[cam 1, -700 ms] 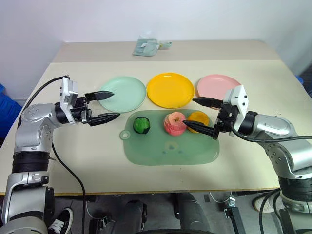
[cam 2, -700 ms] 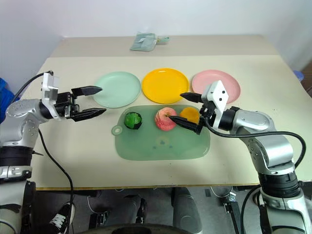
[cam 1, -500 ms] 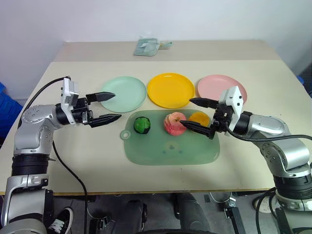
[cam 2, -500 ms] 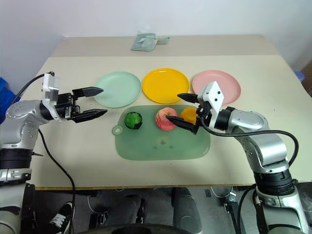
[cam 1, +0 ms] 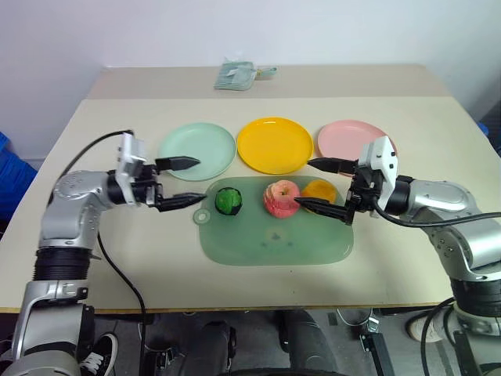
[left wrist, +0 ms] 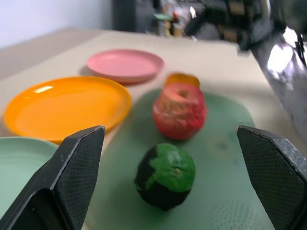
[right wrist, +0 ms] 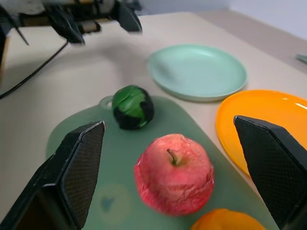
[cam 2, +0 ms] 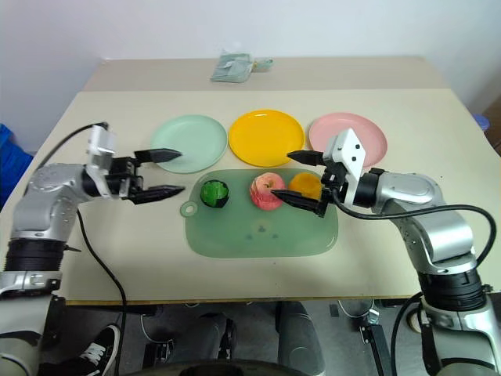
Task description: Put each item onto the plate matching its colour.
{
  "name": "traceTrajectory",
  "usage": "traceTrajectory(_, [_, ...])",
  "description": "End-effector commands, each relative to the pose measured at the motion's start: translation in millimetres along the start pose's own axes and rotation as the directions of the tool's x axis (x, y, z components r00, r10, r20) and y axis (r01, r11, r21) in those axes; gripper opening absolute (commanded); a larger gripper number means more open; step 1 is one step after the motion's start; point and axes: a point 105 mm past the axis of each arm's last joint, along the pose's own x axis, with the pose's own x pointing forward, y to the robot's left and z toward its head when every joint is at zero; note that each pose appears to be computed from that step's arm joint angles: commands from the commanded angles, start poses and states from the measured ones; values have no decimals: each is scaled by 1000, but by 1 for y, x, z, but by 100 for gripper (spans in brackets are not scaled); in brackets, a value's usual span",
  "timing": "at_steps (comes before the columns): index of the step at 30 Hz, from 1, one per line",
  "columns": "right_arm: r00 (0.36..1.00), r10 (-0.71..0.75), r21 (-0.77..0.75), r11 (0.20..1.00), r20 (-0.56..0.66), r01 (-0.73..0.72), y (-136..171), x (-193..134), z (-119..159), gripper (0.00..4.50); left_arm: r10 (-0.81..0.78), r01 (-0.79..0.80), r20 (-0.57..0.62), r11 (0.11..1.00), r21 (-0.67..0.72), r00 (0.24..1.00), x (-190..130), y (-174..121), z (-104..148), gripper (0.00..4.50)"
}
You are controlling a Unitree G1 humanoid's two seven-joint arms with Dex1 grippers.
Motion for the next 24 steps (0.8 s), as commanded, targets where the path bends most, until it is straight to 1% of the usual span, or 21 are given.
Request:
traceTrajectory(1, [1000, 5, -56, 998, 7, -5, 2, -3, 10, 440, -25, 27, -24, 996, 88, 999, 12, 4, 0, 450])
traceTrajectory(3, [1000, 2, -64, 998, 14, -1, 0, 0, 11, 440, -25, 31, -43, 992, 124, 999, 18, 7, -4, 450])
traceTrajectory(6, [1000, -3, -65, 998, 21, 5, -3, 7, 11, 440, 2, 17, -94, 979, 202, 996, 32, 14, -18, 450])
traceTrajectory(8, [1000, -10, -64, 998, 24, 11, -4, 6, 12, 440, 20, 0, -85, 974, 227, 996, 39, 17, -20, 450])
traceTrajectory(9, [999, -18, -63, 998, 28, 20, -4, 5, 13, 440, 1, 16, -79, 976, 217, 997, 42, 14, -23, 450])
traceTrajectory(11, [999, -31, -61, 998, 26, 33, -3, 3, 13, 440, -19, 40, -104, 979, 202, 994, 46, 11, -34, 450])
traceTrajectory(16, [998, -65, -69, 996, 10, 65, -3, -2, 13, 440, -55, 77, -142, 984, 159, 988, 47, 7, -54, 450])
traceTrajectory(18, [997, -80, -74, 994, 7, 81, -4, -4, 15, 450, -70, 88, -144, 988, 129, 987, 47, 5, -61, 396])
traceTrajectory(19, [996, -85, -75, 993, 5, 86, -4, -5, 15, 450, -56, 75, -137, 987, 140, 989, 47, 6, -62, 364])
traceTrajectory(21, [996, -90, -75, 993, 0, 90, -3, -6, 16, 450, -27, 46, -122, 986, 161, 992, 49, 9, -61, 273])
traceTrajectory(24, [995, -98, -73, 993, -8, 97, -3, -7, 14, 450, -3, 16, -85, 986, 164, 996, 53, 14, -57, 273])
